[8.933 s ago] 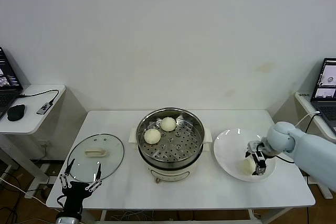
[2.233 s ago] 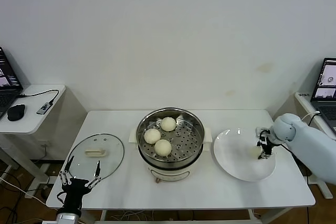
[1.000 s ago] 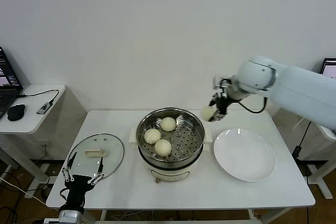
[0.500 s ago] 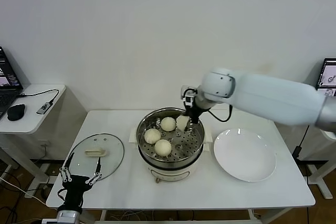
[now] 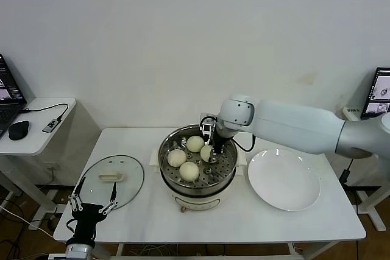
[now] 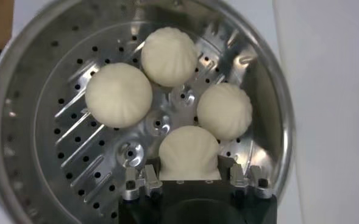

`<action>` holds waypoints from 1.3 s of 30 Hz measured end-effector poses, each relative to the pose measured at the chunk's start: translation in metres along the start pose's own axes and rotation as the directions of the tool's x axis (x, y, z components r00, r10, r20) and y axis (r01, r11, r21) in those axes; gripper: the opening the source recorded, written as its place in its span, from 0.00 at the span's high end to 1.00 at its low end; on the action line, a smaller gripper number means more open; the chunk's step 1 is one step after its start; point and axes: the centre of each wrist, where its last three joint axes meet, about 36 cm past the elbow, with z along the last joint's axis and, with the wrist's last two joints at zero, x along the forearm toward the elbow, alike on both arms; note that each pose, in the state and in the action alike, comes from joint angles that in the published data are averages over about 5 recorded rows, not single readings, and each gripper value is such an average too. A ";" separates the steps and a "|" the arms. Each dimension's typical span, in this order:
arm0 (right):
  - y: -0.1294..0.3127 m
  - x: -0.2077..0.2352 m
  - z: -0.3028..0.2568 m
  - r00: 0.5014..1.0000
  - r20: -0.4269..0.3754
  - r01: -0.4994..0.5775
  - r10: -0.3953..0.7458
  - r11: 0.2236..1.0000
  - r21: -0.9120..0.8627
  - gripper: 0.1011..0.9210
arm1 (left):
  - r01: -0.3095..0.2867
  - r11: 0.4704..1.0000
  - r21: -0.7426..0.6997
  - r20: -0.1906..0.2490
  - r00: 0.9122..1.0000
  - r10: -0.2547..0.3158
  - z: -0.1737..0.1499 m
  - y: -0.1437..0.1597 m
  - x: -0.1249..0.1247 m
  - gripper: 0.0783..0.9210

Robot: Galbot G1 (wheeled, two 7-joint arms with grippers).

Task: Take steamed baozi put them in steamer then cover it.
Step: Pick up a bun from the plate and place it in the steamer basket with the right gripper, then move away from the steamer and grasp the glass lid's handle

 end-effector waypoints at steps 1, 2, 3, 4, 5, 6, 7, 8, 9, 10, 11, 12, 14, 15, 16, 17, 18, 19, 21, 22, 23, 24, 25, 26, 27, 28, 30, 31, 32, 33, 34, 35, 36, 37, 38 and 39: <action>0.000 -0.002 0.000 1.000 0.000 0.001 -0.001 1.000 -0.001 0.41 | 0.000 1.000 0.000 0.000 1.000 0.000 0.000 0.000 0.000 0.12; 0.001 -0.003 0.000 1.000 -0.001 0.002 -0.002 1.000 -0.002 0.41 | 0.000 1.000 0.000 0.000 1.000 0.000 0.000 0.000 0.000 0.12; 0.001 -0.005 -0.001 1.000 0.000 0.003 -0.003 1.000 -0.002 0.41 | 0.000 1.000 0.000 -0.001 1.000 0.000 0.000 0.000 0.000 0.12; 0.001 -0.006 -0.001 1.000 0.000 0.004 -0.004 1.000 -0.003 0.41 | 0.000 1.000 0.001 -0.001 1.000 0.000 0.000 0.000 0.000 0.12; 0.001 -0.006 -0.002 1.000 0.000 0.004 -0.004 1.000 -0.003 0.41 | 0.000 1.000 0.001 -0.001 1.000 0.000 0.000 0.000 0.000 0.12; 0.001 -0.006 -0.002 1.000 0.000 0.005 -0.005 1.000 -0.003 0.41 | 0.000 1.000 0.001 -0.001 1.000 0.000 0.000 -0.001 0.000 0.12; 0.001 -0.007 -0.002 1.000 0.000 0.005 -0.005 1.000 -0.002 0.41 | 0.000 1.000 0.002 -0.001 1.000 0.000 0.000 -0.001 0.000 0.12; 0.001 -0.007 -0.002 1.000 0.000 0.005 -0.005 1.000 -0.002 0.41 | 0.000 1.000 0.002 -0.001 1.000 0.000 0.000 -0.001 0.000 0.12; 0.001 -0.007 -0.002 1.000 0.000 0.004 -0.004 1.000 -0.001 0.41 | 0.000 1.000 0.003 -0.001 1.000 0.000 0.000 -0.001 0.000 0.12; 0.001 -0.006 -0.002 1.000 -0.001 0.004 -0.004 1.000 0.000 0.40 | 0.001 1.000 0.003 -0.001 1.000 -0.001 0.000 -0.001 0.000 0.12; 0.001 -0.006 -0.002 1.000 -0.001 0.003 -0.003 1.000 0.000 0.38 | 0.001 1.000 0.004 -0.001 1.000 -0.001 0.000 -0.001 0.000 0.12; 0.001 -0.005 -0.002 1.000 -0.001 0.003 -0.003 1.000 0.001 0.37 | 0.001 1.000 0.004 -0.002 1.000 -0.001 0.000 -0.001 0.000 0.12; 0.001 -0.003 -0.002 1.000 -0.001 0.003 -0.003 1.000 0.003 0.31 | 0.001 1.000 0.004 -0.003 1.000 -0.001 0.000 -0.002 0.000 0.12; 0.001 -0.001 -0.001 1.000 -0.001 0.004 -0.004 1.000 0.005 0.28 | 0.001 1.000 0.005 -0.003 1.000 -0.001 0.000 -0.002 0.000 0.12; 0.001 0.001 -0.001 1.000 0.000 0.004 -0.004 1.000 0.006 0.25 | 0.001 1.000 0.005 -0.003 1.000 -0.001 0.000 -0.002 0.001 0.12; 0.000 0.004 0.000 1.000 0.001 0.004 -0.004 1.000 0.007 0.21 | 0.000 1.000 0.005 -0.003 1.000 0.000 0.000 -0.002 0.001 0.12; 0.000 0.007 0.000 1.000 0.001 0.003 -0.003 1.000 0.008 0.18 | 0.000 1.000 0.006 -0.003 1.000 0.000 0.001 -0.002 0.001 0.12; 0.000 0.011 0.001 1.000 0.002 0.001 -0.001 1.000 0.009 0.16 | -0.001 1.000 0.006 -0.003 1.000 0.001 0.000 -0.003 0.001 0.12; -0.001 0.019 0.004 1.000 0.004 -0.003 0.003 1.000 0.011 0.13 | -0.003 1.000 0.007 -0.002 1.000 0.003 0.000 -0.003 0.000 0.12; -0.001 0.024 0.005 1.000 0.006 -0.006 0.006 1.000 0.013 0.13 | -0.003 1.000 0.007 -0.001 1.000 0.003 0.000 -0.003 0.000 0.12; -0.001 0.028 0.007 1.000 0.007 -0.011 0.010 1.000 0.015 0.12 | -0.004 1.000 0.007 0.001 1.000 0.004 0.000 -0.004 -0.001 0.12; -0.001 0.034 0.009 1.000 0.009 -0.016 0.016 1.000 0.017 0.12 | -0.006 1.000 0.007 0.002 1.000 0.006 0.000 -0.004 -0.001 0.12; -0.001 0.039 0.010 1.000 0.011 -0.022 0.022 1.000 0.020 0.12 | -0.007 1.000 0.007 0.003 1.000 0.007 0.000 -0.004 -0.002 0.12; 0.000 0.045 0.012 0.999 0.014 -0.029 0.029 0.999 0.022 0.12 | -0.008 1.000 0.007 0.004 1.000 0.008 -0.001 -0.004 -0.002 0.12; 0.000 0.050 0.014 0.999 0.019 -0.037 0.036 0.999 0.024 0.12 | -0.009 1.000 0.006 0.004 1.000 0.009 -0.001 -0.005 -0.002 0.12; 0.001 0.056 0.016 0.999 0.025 -0.044 0.043 0.999 0.025 0.12 | -0.010 1.000 0.006 0.005 1.000 0.010 -0.001 -0.005 -0.002 0.12; 0.005 0.067 0.021 0.997 0.044 -0.060 0.058 0.998 0.024 0.12 | -0.011 1.000 0.005 0.005 1.000 0.011 -0.001 -0.005 -0.002 0.12; 0.007 0.072 0.025 0.996 0.055 -0.068 0.066 0.997 0.022 0.12 | -0.011 1.000 0.005 0.005 1.000 0.011 -0.001 -0.004 -0.002 0.12; 0.009 0.078 0.028 0.995 0.068 -0.077 0.075 0.997 0.018 0.12 | -0.011 1.000 0.005 0.005 1.000 0.011 -0.001 -0.004 -0.002 0.12; 0.012 0.083 0.032 0.993 0.083 -0.087 0.086 0.996 0.013 0.12 | -0.011 1.000 0.004 0.005 1.000 0.011 0.000 -0.004 -0.002 0.12; 0.015 0.088 0.037 0.990 0.100 -0.097 0.096 0.995 0.006 0.12 | -0.011 1.000 0.003 0.005 1.000 0.011 0.000 -0.004 -0.002 0.12; 0.018 0.093 0.042 0.987 0.117 -0.108 0.107 0.994 -0.002 0.12 | -0.012 1.000 0.003 0.004 1.000 0.012 0.000 -0.004 -0.002 0.12; 0.022 0.098 0.048 0.983 0.136 -0.120 0.120 0.993 -0.012 0.12 | -0.012 1.000 0.002 0.004 1.000 0.012 0.001 -0.004 -0.003 0.12; 0.026 0.101 0.054 0.979 0.156 -0.132 0.134 0.991 -0.023 0.12 | -0.012 1.000 0.001 0.004 1.000 0.012 0.001 -0.004 -0.003 0.12; 0.031 0.104 0.061 0.973 0.175 -0.145 0.149 0.989 -0.034 0.12 | -0.013 1.000 0.001 0.003 1.000 0.013 0.002 -0.005 -0.003 0.12; 0.036 0.106 0.068 0.967 0.195 -0.160 0.166 0.986 -0.046 0.12 | -0.013 1.000 0.000 0.003 1.000 0.013 0.002 -0.005 -0.003 0.12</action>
